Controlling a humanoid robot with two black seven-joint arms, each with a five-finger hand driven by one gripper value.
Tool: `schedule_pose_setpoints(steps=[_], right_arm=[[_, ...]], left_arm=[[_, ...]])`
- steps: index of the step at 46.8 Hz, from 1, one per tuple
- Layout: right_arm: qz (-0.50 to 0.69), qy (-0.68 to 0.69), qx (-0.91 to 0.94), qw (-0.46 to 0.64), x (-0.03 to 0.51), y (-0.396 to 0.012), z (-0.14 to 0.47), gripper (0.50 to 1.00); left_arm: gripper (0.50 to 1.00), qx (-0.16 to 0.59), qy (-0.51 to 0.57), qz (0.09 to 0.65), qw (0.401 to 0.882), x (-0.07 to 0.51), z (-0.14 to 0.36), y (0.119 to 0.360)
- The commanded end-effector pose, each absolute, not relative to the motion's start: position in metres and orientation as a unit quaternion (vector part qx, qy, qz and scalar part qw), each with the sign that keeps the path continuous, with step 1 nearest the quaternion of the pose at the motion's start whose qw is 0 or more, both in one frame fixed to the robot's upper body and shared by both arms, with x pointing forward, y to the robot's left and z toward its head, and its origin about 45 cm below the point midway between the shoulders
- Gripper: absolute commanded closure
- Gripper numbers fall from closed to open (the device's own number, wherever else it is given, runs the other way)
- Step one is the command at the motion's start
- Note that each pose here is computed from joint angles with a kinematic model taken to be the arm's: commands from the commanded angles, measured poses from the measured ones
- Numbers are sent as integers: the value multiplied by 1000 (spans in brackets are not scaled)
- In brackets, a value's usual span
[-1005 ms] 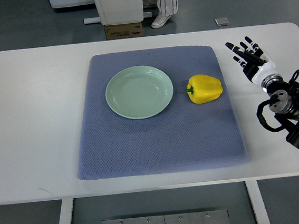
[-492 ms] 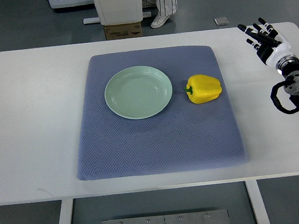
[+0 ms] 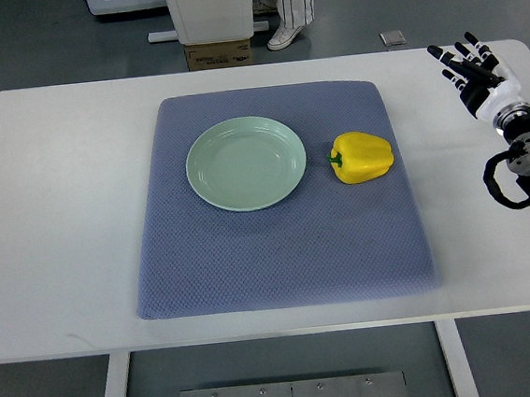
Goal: Place yellow pepper on plate with right hand
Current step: 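Move the open right hand over the mat toward the yellow pepper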
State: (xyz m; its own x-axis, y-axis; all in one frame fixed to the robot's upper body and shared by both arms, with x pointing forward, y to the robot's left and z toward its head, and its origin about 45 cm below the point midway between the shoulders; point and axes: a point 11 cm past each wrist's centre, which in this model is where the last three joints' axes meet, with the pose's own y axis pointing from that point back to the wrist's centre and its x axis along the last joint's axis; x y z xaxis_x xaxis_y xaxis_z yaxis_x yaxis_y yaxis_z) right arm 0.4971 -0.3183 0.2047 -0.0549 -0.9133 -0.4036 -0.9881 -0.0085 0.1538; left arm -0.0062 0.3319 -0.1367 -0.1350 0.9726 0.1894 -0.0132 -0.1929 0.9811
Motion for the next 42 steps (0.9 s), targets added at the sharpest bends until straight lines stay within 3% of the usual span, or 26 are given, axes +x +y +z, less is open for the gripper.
schedule_pose_setpoints(steps=[1, 16, 42], right_arm=[[194, 693, -690, 78, 497, -315, 203, 500], [161, 654, -738, 42, 494, -297, 216, 500], [-66, 482, -857, -170, 465, -261, 261, 500]], left_arm=[[500, 505, 475, 585, 421, -6, -137, 332], [500, 505, 475, 585, 421, -6, -137, 332], [500, 505, 475, 585, 421, -6, -137, 332]])
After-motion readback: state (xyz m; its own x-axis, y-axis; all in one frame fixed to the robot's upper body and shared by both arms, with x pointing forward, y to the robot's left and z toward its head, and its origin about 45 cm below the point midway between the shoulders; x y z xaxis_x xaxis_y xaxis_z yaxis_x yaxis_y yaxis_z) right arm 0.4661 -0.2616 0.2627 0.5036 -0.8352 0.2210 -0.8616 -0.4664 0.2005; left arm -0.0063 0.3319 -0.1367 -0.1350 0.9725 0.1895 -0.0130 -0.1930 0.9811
